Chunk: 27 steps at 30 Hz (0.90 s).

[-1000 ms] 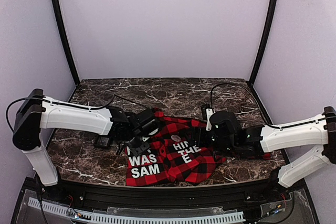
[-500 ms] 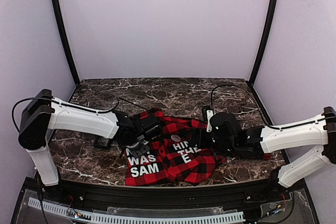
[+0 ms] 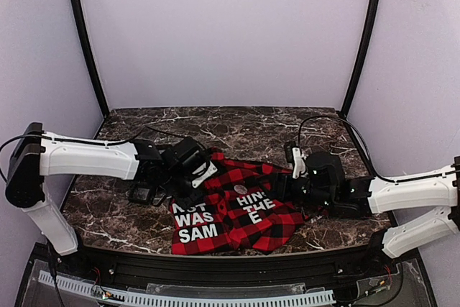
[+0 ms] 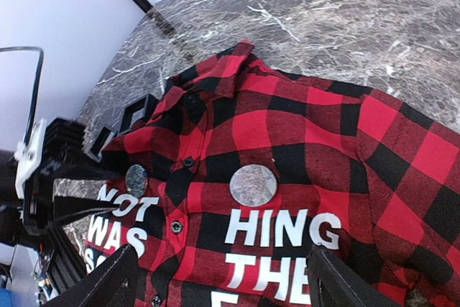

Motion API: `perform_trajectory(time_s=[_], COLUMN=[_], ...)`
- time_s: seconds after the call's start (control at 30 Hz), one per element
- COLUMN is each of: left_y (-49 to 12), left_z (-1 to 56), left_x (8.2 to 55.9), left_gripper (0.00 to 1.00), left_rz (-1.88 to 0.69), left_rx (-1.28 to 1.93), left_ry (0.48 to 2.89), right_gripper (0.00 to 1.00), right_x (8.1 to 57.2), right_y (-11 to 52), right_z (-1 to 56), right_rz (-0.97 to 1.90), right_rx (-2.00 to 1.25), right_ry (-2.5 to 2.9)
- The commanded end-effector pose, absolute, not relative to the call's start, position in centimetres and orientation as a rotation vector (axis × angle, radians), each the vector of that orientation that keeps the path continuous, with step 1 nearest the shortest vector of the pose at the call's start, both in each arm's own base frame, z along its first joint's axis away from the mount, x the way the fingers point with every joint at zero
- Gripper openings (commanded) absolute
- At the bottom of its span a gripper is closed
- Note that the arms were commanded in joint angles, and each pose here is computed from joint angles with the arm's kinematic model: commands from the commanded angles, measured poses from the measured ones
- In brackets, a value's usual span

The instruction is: Remove the brooch from the garment

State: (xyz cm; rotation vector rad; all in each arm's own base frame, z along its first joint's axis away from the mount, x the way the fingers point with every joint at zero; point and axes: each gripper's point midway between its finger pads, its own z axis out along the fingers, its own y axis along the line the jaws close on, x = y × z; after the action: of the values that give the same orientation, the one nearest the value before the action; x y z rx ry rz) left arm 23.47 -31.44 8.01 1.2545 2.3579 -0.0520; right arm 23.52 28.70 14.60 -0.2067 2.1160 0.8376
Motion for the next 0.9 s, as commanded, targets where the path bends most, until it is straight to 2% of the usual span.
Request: perform_trajectory(time_s=[0.0, 0.17, 0.27, 0.43, 0.6, 0.87], left_y=[-32.9, -31.6, -30.3, -28.4, -27.7, -27.4], left_z=[10.2, 10.9, 12.7, 15.7, 14.2, 11.6], left_x=[22.2, 24.1, 25.6, 28.2, 28.7, 28.5], left_gripper=[0.38, 0.42, 0.44, 0.51, 0.57, 0.65], left_rz=[-0.402, -0.377, -0.403, -0.530, -0.654, -0.623], left_rx=[1.268, 1.166, 1.033, 0.839, 0.736, 0.745], left_ry=[2.369, 2.354, 2.347, 2.337, 2.450, 2.587], right_gripper=[0.80, 0.76, 0.64, 0.58, 0.53, 0.46], right_x=[22.4, 22.5, 21.8, 21.0, 21.2, 21.6], right_y=[30.7, 31.6, 33.7, 38.0, 42.0, 46.4], right_z=[17.0, 16.6, 16.2, 16.5, 15.2, 12.4], right_rz=[0.982, 0.996, 1.078, 1.215, 1.261, 1.362], right_rx=[-0.354, -0.360, -0.434, -0.521, -0.570, -0.604], right_ry=[2.015, 2.057, 2.080, 2.072, 2.115, 2.211])
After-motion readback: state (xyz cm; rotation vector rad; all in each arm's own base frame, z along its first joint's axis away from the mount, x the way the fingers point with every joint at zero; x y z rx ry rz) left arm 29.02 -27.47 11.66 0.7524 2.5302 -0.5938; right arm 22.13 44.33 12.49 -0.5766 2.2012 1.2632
